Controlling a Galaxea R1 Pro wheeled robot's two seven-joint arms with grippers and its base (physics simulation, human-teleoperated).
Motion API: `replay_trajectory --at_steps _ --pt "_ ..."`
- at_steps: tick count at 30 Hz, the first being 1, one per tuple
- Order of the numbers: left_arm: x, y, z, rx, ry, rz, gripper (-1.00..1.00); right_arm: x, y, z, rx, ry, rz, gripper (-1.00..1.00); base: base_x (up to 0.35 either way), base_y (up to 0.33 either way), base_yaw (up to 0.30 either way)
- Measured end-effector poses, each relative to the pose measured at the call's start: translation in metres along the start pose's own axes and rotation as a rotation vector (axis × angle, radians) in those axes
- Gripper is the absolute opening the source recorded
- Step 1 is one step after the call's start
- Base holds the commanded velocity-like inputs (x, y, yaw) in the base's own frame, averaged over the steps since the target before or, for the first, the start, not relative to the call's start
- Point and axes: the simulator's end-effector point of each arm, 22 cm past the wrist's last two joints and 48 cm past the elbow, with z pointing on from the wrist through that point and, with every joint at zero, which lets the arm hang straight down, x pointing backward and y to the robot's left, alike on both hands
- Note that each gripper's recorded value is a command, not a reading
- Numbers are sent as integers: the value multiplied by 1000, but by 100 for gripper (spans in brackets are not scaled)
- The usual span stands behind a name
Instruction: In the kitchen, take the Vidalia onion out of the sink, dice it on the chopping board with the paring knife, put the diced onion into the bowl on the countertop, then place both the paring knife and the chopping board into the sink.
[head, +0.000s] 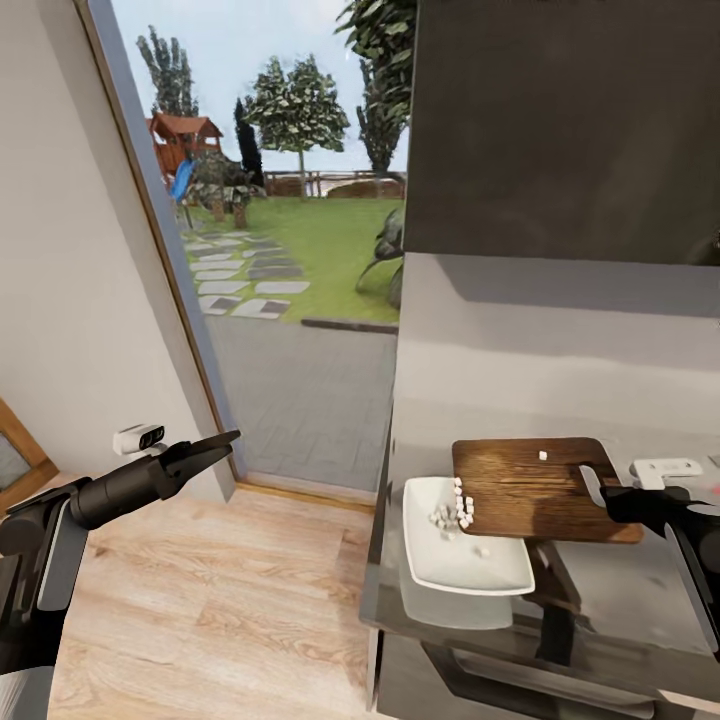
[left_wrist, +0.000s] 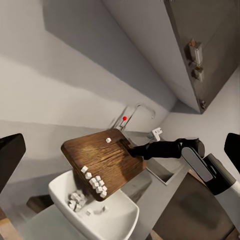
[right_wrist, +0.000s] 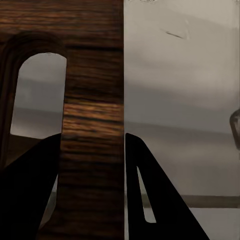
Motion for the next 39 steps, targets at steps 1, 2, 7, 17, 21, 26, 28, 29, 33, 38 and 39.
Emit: replay_trajectory --at_steps 1,2,7,17,21,26,28,29,33,38,39 --pt "-1 -1 0 1 0 1 100 -1 0 -1 0 -2 1 -100 0 0 0" --pt "-1 -1 0 1 -1 3 100 -1 0 -1 0 -3 1 -100 0 0 0" --pt "-4 -5 0 4 -3 10 100 -3 -1 -4 -4 -5 5 -100 0 0 0" --pt "-9 -12 0 11 -8 25 100 -6 13 -11 -84 -6 17 -100 0 0 0" --pt "-11 -15 0 13 -9 30 100 -4 16 -14 -104 11 26 -100 0 0 0" --pt "-13 -19 0 16 -11 38 100 -5 19 -17 -124 11 30 -100 0 0 0" --pt "-14 -20 0 18 -12 41 100 -6 19 -19 -125 8 31 -100 0 0 0" --pt "-15 -21 0 18 -13 42 100 -7 18 -19 -125 7 32 -100 0 0 0" --pt "-17 -24 0 21 -15 48 100 -9 17 -22 -125 0 34 -100 0 0 0" --pt "-19 -28 0 24 -17 55 100 -12 15 -25 -123 -8 35 -100 0 0 0" --pt "-20 -28 0 24 -17 56 100 -13 15 -25 -123 -10 35 -100 0 0 0"
